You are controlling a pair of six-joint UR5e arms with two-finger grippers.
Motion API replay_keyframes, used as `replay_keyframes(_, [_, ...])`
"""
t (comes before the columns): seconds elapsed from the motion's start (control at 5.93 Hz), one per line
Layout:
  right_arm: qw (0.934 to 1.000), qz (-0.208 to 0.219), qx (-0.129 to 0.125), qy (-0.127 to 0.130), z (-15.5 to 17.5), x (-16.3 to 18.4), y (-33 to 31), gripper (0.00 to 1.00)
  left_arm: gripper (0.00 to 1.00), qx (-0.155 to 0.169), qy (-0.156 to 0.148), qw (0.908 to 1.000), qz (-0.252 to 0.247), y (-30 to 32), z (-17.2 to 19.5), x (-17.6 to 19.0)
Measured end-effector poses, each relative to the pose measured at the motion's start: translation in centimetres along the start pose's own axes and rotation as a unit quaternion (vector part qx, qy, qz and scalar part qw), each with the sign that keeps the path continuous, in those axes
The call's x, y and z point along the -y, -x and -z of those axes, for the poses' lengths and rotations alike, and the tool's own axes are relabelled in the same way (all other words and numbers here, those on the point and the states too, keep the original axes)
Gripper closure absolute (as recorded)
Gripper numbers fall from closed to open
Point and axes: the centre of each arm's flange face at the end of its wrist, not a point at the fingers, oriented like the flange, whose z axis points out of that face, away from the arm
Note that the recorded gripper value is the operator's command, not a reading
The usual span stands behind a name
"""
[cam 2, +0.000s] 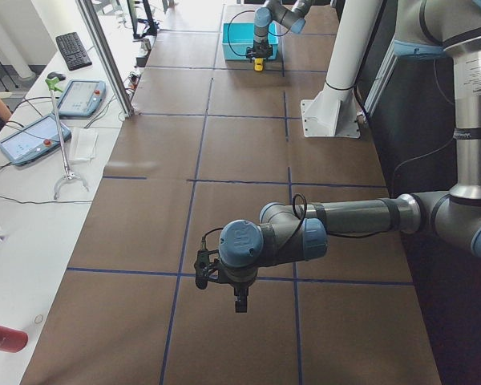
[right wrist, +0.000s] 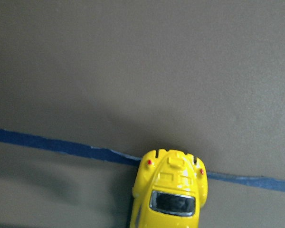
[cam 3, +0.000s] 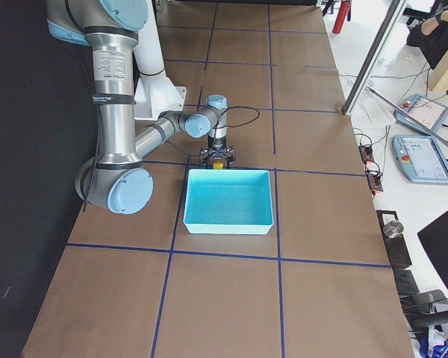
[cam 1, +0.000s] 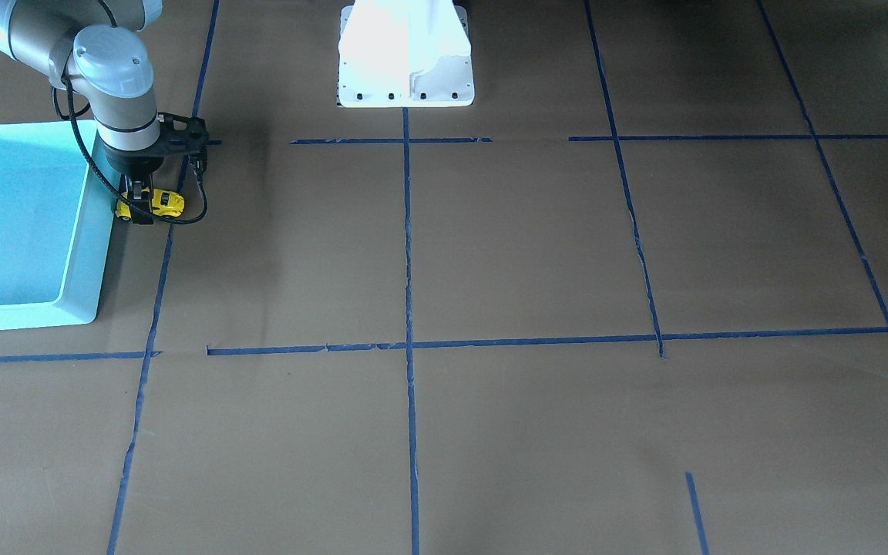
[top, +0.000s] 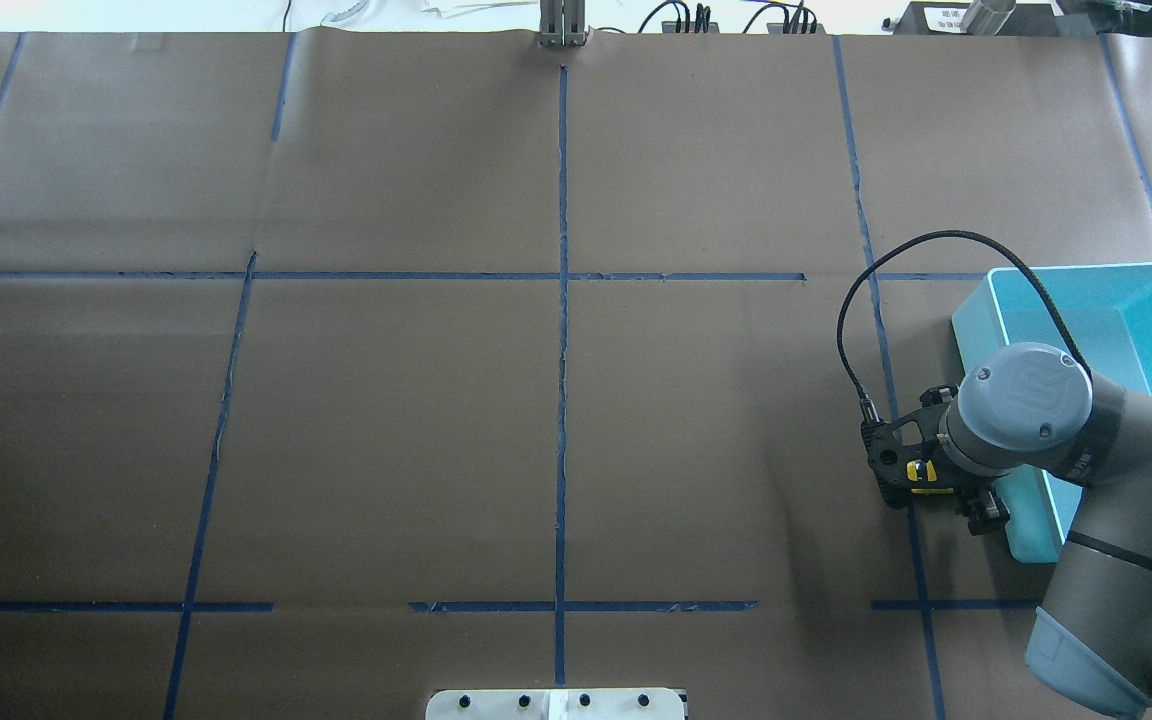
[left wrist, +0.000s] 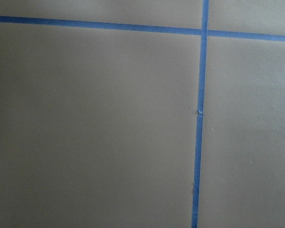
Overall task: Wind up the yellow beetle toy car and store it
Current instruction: 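Lift the car with the right gripper above the bin rim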
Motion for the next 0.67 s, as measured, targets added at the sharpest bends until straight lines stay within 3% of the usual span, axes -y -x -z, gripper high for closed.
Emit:
replay_keyframes(0.17, [1.0,-0.001,0.002,0.002,-0.27,-0.07,-0.01,0.28,0.0,-0.001,-0.001,1.0,-0.001,-0.06,0.04,0.03])
replay_keyframes(0.34, [1.0,-0.003,0.003,0.003,-0.38,-0.13,-0.05,0.55,0.0,-0.001,-0.002,1.0,-0.003,-0.17,0.13,0.07])
replay_keyframes(0.51, [1.0,-0.004,0.002,0.003,-0.39,-0.15,-0.07,0.71,0.0,-0.001,-0.003,1.0,-0.004,-0.24,0.19,0.1])
replay_keyframes(0.67, [1.0,-0.005,0.002,0.003,-0.38,-0.15,-0.07,0.79,0.0,-0.001,-0.003,1.0,-0.004,-0.25,0.2,0.12])
